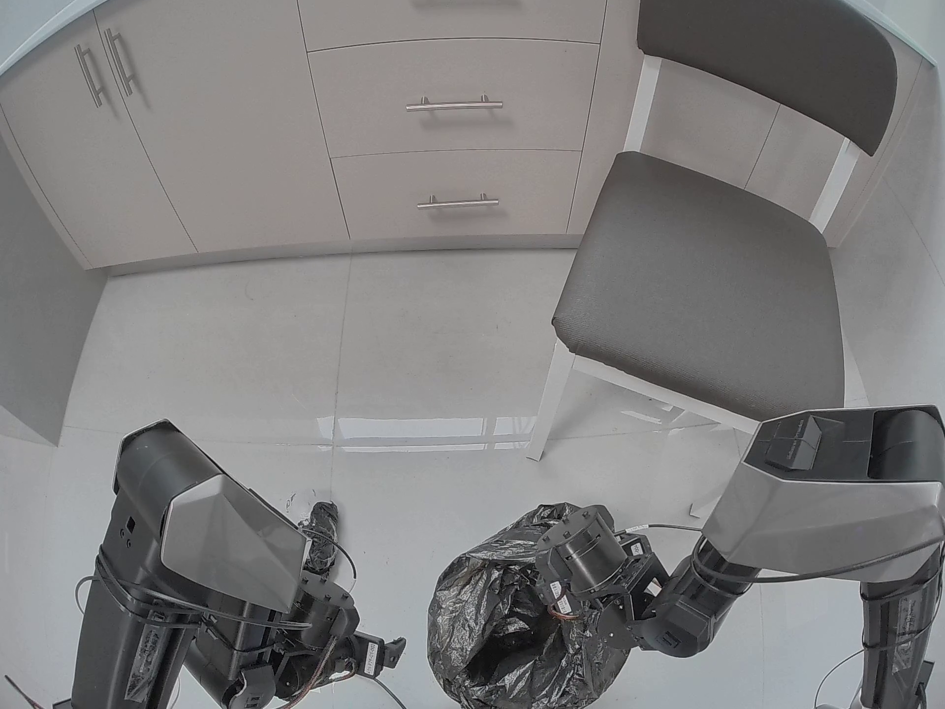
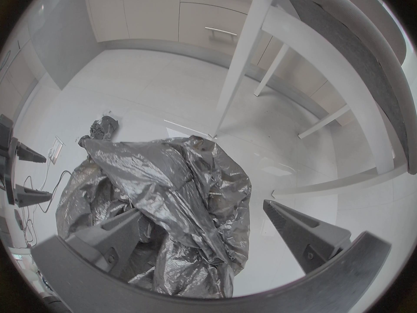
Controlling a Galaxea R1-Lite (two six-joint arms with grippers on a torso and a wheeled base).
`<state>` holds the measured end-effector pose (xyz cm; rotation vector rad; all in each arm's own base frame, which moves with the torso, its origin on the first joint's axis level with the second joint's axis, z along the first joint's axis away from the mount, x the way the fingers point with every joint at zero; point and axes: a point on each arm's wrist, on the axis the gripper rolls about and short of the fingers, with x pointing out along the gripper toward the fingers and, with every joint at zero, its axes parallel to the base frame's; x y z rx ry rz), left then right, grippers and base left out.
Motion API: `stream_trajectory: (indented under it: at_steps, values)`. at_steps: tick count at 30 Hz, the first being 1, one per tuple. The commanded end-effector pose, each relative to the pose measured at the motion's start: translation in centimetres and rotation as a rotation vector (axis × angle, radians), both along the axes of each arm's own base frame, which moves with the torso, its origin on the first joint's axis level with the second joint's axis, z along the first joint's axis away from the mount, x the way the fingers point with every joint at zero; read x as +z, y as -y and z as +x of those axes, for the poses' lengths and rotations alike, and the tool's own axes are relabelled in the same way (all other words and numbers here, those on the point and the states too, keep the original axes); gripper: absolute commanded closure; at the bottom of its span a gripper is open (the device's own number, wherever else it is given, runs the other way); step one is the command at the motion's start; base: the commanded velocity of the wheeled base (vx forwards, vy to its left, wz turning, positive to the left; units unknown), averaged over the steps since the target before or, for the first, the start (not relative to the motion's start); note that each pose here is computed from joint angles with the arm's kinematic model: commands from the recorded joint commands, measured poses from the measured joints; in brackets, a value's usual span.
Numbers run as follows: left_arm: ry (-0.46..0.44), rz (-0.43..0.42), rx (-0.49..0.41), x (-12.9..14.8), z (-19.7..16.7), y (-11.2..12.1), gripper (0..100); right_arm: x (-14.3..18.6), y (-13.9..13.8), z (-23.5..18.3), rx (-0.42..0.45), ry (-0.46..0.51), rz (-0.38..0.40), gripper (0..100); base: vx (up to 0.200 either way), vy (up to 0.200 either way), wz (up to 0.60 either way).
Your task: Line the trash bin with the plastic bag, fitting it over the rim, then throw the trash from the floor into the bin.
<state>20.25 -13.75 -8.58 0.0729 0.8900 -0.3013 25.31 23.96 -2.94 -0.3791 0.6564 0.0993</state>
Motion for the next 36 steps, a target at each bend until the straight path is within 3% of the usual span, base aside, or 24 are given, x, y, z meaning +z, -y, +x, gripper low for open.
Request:
stream_trajectory:
  at_steps: [1,21,36]
  values:
    - [-0.001,0.000,0.001,0.0,0.0,0.0,0,0.2,-0.7,0.1,0.013,0.014,0.015,0,0.000,0.000,0.00]
    - [0.000,0.001,0.000,0.0,0.0,0.0,0,2.3,-0.3,3.9,-0.040,0.100,0.055,0,0.000,0.000,0.00]
    - [0.000,0.001,0.000,0.0,0.0,0.0,0,1.1,0.9,6.2,-0.103,0.102,0.052,0,0.000,0.000,0.00]
